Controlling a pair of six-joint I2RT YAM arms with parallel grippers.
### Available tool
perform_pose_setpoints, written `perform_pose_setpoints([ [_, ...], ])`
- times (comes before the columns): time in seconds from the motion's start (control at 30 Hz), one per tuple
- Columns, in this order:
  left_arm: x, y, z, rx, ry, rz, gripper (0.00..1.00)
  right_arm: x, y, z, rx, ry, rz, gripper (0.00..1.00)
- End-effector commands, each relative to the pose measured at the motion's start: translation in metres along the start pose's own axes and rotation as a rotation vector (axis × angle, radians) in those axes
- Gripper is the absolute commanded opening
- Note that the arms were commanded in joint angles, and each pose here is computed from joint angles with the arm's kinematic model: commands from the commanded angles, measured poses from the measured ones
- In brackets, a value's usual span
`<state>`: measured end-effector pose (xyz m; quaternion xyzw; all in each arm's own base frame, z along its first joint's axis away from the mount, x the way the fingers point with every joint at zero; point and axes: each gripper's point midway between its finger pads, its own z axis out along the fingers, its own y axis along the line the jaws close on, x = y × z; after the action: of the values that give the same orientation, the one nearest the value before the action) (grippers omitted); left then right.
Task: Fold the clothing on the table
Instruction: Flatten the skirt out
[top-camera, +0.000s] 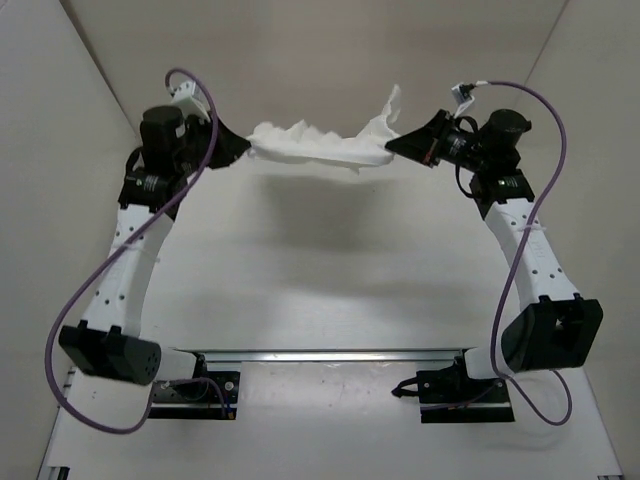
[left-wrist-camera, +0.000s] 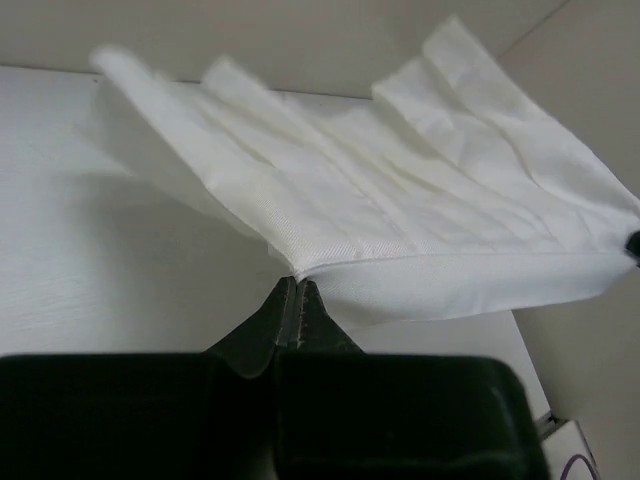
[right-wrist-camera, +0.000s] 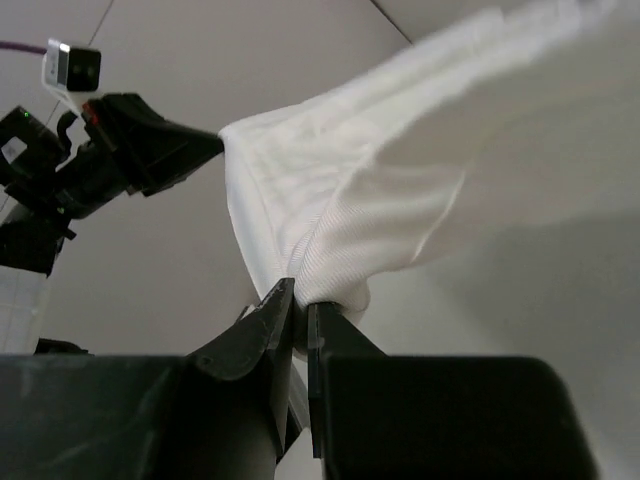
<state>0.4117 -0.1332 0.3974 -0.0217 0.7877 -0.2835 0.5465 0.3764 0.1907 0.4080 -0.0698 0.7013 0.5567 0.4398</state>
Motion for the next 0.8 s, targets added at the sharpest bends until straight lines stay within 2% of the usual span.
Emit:
perform_pose_setpoints([
  [0.0, 0.067, 0.027, -0.002, -0.022, 0.086, -0.077, 0.0, 0.032, -0.045, -0.017, 0.036, 0.026, 0.083, 0.0],
  [0.03, 0.102, 0.04, 0.002, -0.034, 0.128, -0.103, 0.0, 0.052, -0.066, -0.02, 0.059, 0.041, 0.126, 0.0],
  [0.07, 0.118, 0.042, 0.002, -0.033, 0.149, -0.124, 0.0, 0.074, -0.084, -0.025, 0.086, 0.055, 0.172, 0.01],
  [0.1, 0.154, 0.056, 0.003, -0.057, 0.192, -0.148, 0.0, 0.082, -0.089, -0.027, 0.091, 0.048, 0.182, 0.0],
  [0.13, 0.185, 0.065, 0.001, -0.066, 0.227, -0.164, 0.0, 0.109, -0.11, -0.034, 0.133, 0.066, 0.254, 0.0],
  [0.17, 0.218, 0.075, 0.0, -0.083, 0.272, -0.201, 0.0, 0.136, -0.127, -0.041, 0.179, 0.062, 0.296, 0.07],
  [0.2, 0.234, 0.074, -0.003, -0.074, 0.298, -0.22, 0.02, 0.14, -0.132, -0.047, 0.222, 0.025, 0.287, 0.17],
  [0.23, 0.261, 0.082, -0.007, -0.086, 0.33, -0.235, 0.19, 0.165, -0.151, -0.054, 0.305, 0.018, 0.318, 0.34],
  [0.3, 0.308, 0.09, -0.023, -0.083, 0.419, -0.268, 0.43, 0.201, -0.157, -0.068, 0.376, 0.035, 0.273, 0.37],
  [0.37, 0.323, 0.089, -0.034, -0.087, 0.431, -0.251, 0.48, 0.212, -0.166, -0.08, 0.467, 0.007, 0.235, 0.46],
  [0.47, 0.334, 0.099, -0.046, -0.135, 0.433, -0.234, 0.53, 0.22, -0.174, -0.098, 0.603, -0.032, 0.114, 0.45],
  [0.57, 0.342, 0.102, -0.052, -0.151, 0.439, -0.23, 0.54, 0.234, -0.179, -0.105, 0.652, 0.042, 0.028, 0.51],
  [0.77, 0.355, 0.109, -0.047, -0.188, 0.454, -0.225, 0.58, 0.25, -0.201, -0.093, 0.709, 0.202, -0.037, 0.44],
])
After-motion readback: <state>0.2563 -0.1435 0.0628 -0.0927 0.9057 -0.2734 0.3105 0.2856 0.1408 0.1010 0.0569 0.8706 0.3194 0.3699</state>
